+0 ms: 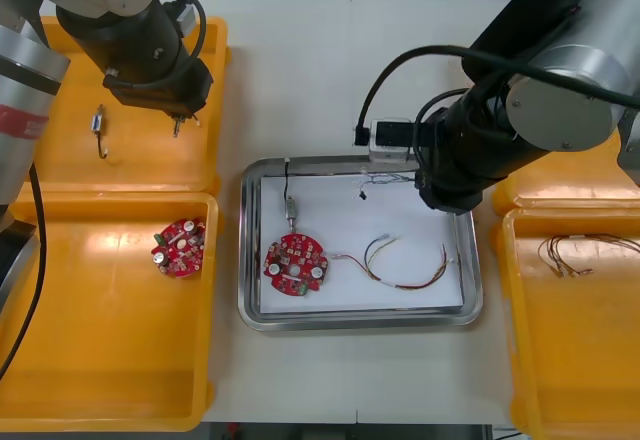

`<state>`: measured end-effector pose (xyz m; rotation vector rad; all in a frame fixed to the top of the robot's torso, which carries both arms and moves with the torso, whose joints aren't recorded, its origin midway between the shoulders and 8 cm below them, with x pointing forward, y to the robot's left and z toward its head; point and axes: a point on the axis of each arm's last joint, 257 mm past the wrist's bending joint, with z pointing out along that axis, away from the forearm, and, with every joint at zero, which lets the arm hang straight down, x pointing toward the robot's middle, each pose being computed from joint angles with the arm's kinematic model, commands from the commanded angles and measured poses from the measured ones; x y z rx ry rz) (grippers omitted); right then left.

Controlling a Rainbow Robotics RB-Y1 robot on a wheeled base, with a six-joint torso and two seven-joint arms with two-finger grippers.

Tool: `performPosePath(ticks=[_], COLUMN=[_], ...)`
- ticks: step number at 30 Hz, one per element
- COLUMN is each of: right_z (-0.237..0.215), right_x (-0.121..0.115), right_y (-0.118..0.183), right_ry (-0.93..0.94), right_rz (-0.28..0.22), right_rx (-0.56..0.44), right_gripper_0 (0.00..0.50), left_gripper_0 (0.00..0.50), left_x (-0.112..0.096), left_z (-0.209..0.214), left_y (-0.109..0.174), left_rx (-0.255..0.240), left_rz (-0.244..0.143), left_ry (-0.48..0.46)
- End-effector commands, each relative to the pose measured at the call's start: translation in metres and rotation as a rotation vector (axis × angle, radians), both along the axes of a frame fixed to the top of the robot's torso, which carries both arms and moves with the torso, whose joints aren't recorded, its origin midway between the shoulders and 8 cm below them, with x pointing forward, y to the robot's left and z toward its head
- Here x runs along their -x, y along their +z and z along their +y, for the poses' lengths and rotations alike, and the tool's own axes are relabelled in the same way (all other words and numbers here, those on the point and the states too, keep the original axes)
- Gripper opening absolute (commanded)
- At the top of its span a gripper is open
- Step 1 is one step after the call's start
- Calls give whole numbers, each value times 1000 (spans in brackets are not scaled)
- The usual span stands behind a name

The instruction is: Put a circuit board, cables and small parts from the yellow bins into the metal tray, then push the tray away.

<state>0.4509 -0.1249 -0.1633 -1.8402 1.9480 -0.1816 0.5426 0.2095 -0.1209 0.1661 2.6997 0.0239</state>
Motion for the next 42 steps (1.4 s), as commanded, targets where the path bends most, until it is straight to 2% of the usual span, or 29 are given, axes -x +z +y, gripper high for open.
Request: performPosePath(ticks=[1,5,8,13,23,30,36,37,38,39,40,42], right_z=[19,25,28,37,24,12,8,9,10,9,10,9], right_x=[-5,-13,-22,-31,-48,-48,-49,-49,-49,-50,-49,-50], right_y=[4,-8,-18,-28,-54,-68,-70,-71,-71,-70,-71,-70], right_ry=[84,100,99,91,75,66,68,69,66,63,62,57], right_rz=[-88,-139,-157,-156,-182,-165,-173,-173,-173,-173,-172,-172], right_rx=[67,105,112,84,103,140,155,155,150,151,148,148], right_gripper_0=[0,0,0,0,0,0,7,46,312,467,498,500], left_gripper_0=[0,0,0,0,0,0,0,0,0,0,0,0], left_x=[0,1,1,2,2,2,2,2,2,2,2,2], left_z=[-4,-4,-5,-5,-8,-9,-9,-9,-10,-10,-10,-9], left_y=[9,9,9,8,10,9,9,9,10,10,10,10], left_rx=[56,57,59,61,67,72,75,75,76,76,76,76], left_rz=[-25,-24,-23,-20,-23,-21,-20,-20,-21,-21,-23,-21], left_ry=[70,72,72,74,73,76,79,79,79,79,79,79])
